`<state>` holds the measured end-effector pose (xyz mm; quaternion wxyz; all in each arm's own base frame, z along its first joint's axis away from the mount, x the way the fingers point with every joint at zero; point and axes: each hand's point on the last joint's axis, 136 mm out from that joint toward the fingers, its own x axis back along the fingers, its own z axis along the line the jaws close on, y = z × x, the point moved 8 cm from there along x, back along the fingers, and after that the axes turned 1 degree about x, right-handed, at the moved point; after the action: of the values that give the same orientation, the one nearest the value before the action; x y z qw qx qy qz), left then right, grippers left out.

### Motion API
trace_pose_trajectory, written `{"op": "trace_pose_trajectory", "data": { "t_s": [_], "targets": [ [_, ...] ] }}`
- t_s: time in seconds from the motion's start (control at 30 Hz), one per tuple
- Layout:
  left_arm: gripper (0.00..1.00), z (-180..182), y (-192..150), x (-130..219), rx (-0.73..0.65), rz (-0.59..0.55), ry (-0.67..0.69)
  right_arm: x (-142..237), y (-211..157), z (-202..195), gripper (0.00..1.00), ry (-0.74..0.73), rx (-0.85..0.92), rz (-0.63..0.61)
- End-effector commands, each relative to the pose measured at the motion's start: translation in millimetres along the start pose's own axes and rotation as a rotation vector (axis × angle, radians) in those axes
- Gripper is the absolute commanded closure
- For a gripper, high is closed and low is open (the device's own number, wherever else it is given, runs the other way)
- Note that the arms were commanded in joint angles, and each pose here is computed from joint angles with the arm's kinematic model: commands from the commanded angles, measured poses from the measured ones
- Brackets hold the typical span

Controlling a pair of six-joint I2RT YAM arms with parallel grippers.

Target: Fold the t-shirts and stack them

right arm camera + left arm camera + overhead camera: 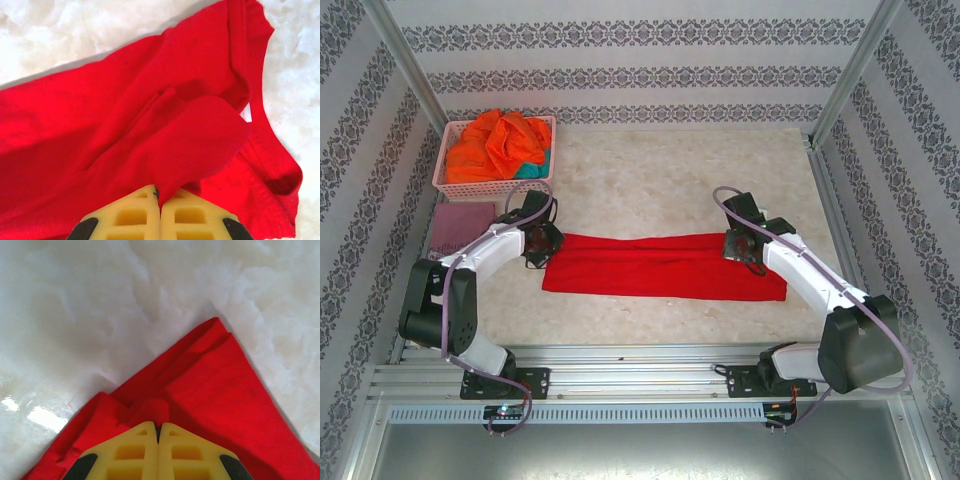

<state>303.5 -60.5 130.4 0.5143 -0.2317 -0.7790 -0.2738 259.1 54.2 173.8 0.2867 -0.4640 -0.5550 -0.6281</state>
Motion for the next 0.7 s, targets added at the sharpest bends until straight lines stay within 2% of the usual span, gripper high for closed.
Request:
{"op": "trace_pose_trajectory", "data": {
  "t_s": [0.0, 0.27, 0.67],
  "targets": [
    [1.0, 16, -3, -9, 0.025, 0.012, 0.055, -13, -13, -4, 1.0, -0.044, -0.001, 0.057],
    [1.0, 28, -12, -25, 0.022, 0.06, 0.103, -31, -19, 0, 1.0, -0.058, 0.002, 0.119],
    [1.0, 11, -1, 4, 0.002, 0.003, 0.045, 16, -1, -9, 1.0, -0.042, 0.0, -0.005]
  ]
}}
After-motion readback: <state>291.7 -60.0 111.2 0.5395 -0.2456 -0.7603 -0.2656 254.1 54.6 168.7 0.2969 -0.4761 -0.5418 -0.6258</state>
